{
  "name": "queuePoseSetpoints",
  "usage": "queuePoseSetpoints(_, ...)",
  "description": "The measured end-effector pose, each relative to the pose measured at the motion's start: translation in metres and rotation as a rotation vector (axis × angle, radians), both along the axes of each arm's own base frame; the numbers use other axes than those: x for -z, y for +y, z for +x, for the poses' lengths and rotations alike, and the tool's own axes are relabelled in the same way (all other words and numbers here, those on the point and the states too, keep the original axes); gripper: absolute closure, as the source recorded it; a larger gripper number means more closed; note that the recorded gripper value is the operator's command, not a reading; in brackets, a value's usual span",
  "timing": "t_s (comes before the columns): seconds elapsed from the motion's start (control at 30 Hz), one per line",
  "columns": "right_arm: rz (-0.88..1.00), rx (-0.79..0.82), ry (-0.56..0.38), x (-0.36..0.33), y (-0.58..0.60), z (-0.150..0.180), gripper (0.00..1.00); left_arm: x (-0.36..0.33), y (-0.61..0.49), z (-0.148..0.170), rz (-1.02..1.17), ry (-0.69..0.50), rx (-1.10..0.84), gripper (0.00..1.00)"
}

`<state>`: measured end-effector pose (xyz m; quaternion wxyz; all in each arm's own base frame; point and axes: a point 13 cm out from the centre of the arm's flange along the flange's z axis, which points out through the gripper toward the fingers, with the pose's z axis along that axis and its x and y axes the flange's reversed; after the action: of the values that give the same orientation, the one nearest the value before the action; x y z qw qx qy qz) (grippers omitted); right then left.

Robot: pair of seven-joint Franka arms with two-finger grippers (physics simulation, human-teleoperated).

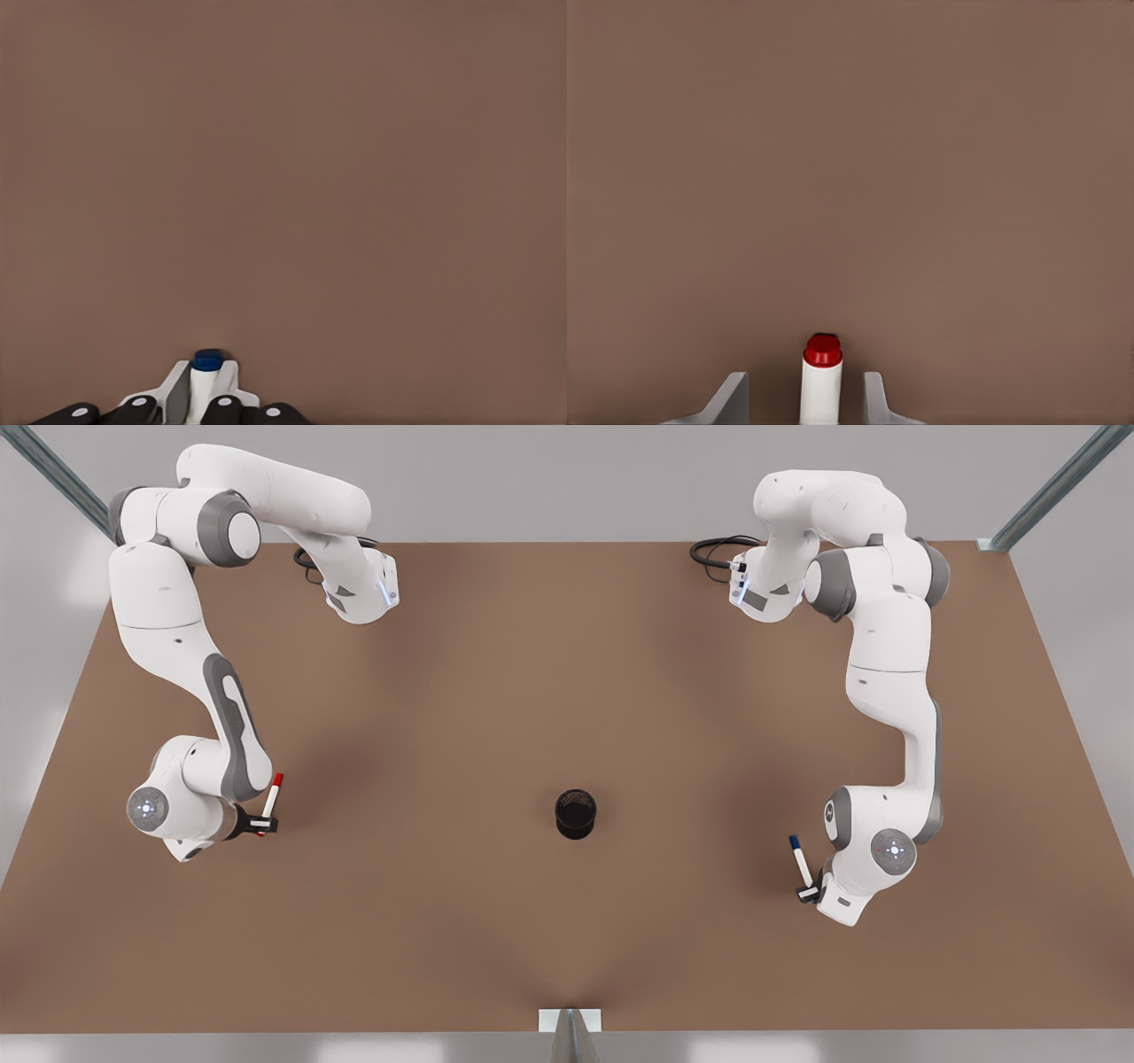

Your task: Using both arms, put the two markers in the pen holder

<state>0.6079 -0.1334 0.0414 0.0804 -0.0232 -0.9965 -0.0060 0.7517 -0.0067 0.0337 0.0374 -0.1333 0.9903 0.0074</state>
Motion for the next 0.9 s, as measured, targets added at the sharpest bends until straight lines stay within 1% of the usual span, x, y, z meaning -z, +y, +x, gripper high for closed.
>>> queuePoseSetpoints(0.03, -0.001, -0.001, 0.001, 0.001, 0.000, -0.001, 0.45, 0.000, 0.000, 0.000, 0.001, 0.000, -0.001, 0.73)
queuePoseSetpoints(0.1, -0.001, -0.002, 0.003, 0.002, -0.001, -0.002, 0.46, 0.000, 0.000, 0.000, 0.003, -0.001, -0.003, 0.79)
queuePoseSetpoints(0.2, -0.001, -0.003, 0.005, 0.003, 0.000, -0.003, 0.51, -0.019, -0.006, 0.006, 0.007, -0.016, 0.001, 0.79)
queuePoseSetpoints(0.23, -0.001, -0.004, 0.005, 0.004, 0.000, -0.003, 0.52, -0.040, -0.008, 0.012, 0.006, -0.033, 0.002, 0.79)
queuePoseSetpoints(0.3, -0.001, -0.005, 0.005, 0.003, 0.000, -0.003, 0.53, -0.106, -0.025, 0.021, -0.003, -0.076, 0.020, 0.79)
queuePoseSetpoints(0.37, -0.001, -0.006, 0.005, 0.003, 0.000, -0.004, 0.58, -0.184, -0.073, 0.020, -0.042, -0.117, 0.076, 0.79)
queuePoseSetpoints(0.43, -0.001, -0.006, 0.006, 0.003, 0.000, -0.004, 0.64, -0.245, -0.130, 0.005, -0.090, -0.131, 0.153, 0.79)
queuePoseSetpoints(0.5, 0.000, -0.007, 0.007, 0.004, 0.001, -0.004, 0.64, -0.278, -0.195, -0.017, -0.140, -0.118, 0.244, 0.79)
queuePoseSetpoints(0.6, 0.001, -0.007, 0.010, 0.005, 0.001, -0.006, 0.64, -0.303, -0.294, -0.053, -0.321, -0.087, 0.372, 0.79)
queuePoseSetpoints(0.67, 0.001, -0.008, 0.011, 0.005, 0.001, -0.006, 0.64, -0.313, -0.336, -0.066, -0.461, -0.092, 0.435, 0.79)
queuePoseSetpoints(0.7, 0.001, -0.009, 0.011, 0.005, 0.002, -0.006, 0.64, -0.316, -0.355, -0.071, -0.530, -0.103, 0.467, 0.79)
queuePoseSetpoints(0.8, 0.002, -0.009, 0.011, 0.005, 0.002, -0.006, 0.70, -0.310, -0.415, -0.087, -0.738, -0.154, 0.553, 0.79)
queuePoseSetpoints(0.9, 0.003, -0.010, 0.011, 0.005, 0.002, -0.006, 0.70, -0.302, -0.477, -0.095, -1.000, -0.239, 0.565, 0.79)
